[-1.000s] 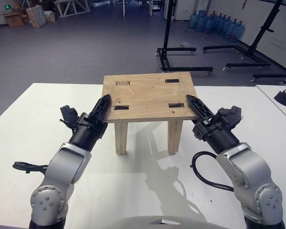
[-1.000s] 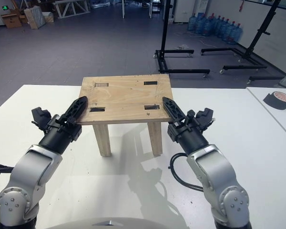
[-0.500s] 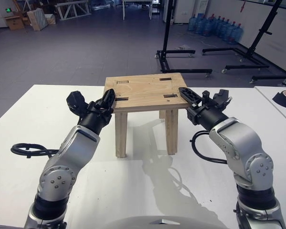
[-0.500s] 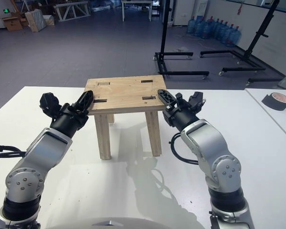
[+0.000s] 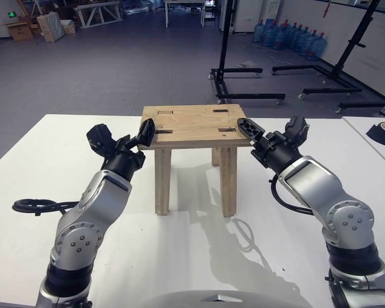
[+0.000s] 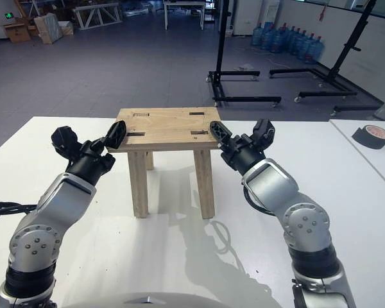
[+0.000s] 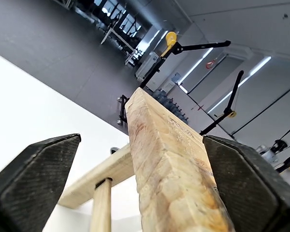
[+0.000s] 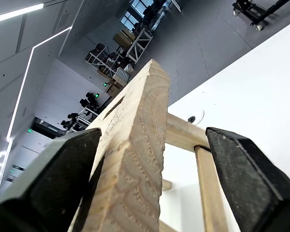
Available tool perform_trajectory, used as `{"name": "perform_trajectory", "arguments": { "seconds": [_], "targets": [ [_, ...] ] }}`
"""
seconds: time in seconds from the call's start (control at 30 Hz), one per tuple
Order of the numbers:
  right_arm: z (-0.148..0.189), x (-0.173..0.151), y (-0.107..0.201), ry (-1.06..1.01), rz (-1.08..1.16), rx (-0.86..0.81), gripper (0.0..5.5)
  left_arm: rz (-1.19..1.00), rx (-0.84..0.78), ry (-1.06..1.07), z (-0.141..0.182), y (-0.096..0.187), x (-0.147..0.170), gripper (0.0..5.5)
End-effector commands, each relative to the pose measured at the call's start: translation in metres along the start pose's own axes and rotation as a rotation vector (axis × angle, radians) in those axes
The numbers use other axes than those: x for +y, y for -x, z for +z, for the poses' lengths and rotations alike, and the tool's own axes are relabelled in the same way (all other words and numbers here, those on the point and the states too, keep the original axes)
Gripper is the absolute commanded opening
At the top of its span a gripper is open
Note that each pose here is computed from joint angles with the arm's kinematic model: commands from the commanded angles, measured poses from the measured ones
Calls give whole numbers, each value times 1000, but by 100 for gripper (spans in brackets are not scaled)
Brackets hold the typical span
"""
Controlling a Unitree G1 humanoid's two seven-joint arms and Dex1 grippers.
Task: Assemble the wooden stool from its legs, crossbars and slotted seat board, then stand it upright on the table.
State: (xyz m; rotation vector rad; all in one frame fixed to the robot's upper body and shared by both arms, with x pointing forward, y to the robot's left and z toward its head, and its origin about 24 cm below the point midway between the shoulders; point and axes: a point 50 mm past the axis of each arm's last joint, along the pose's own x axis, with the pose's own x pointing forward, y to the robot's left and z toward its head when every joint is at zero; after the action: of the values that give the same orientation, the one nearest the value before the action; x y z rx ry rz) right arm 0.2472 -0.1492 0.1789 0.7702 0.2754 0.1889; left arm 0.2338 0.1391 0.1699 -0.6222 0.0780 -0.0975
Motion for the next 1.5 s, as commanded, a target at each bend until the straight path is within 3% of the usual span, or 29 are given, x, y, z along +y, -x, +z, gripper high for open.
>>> {"name": "perform_trajectory", "arguments": {
  "seconds": [0.03,0.23,0.5,0.63,0.8,1.0,1.13,1.27,1.5],
  "targets": [
    [-32,-31,3,161,-127,136,393,60,112,-180,-20,-2,15,459],
    [-39,-35,7,359,-63,98,393,51,59,-317,-14,-5,20,459],
    [-36,-23,0,741,35,-31,393,-37,-41,-686,-6,-10,15,459],
    [-37,-16,2,787,55,-114,393,-31,-104,-764,-4,-11,17,459],
    [-8,7,2,757,132,-364,393,16,-323,-751,21,-8,22,459],
    [43,28,4,783,167,-663,393,-47,-621,-824,77,1,17,459],
    [47,-1,-6,823,51,-670,393,-5,-617,-960,78,-5,39,459],
    [22,-49,-22,818,-71,-595,393,-30,-513,-990,43,-16,73,459],
    [-8,-75,-39,861,-90,-560,393,12,-429,-896,16,-33,103,459]
  ]
}}
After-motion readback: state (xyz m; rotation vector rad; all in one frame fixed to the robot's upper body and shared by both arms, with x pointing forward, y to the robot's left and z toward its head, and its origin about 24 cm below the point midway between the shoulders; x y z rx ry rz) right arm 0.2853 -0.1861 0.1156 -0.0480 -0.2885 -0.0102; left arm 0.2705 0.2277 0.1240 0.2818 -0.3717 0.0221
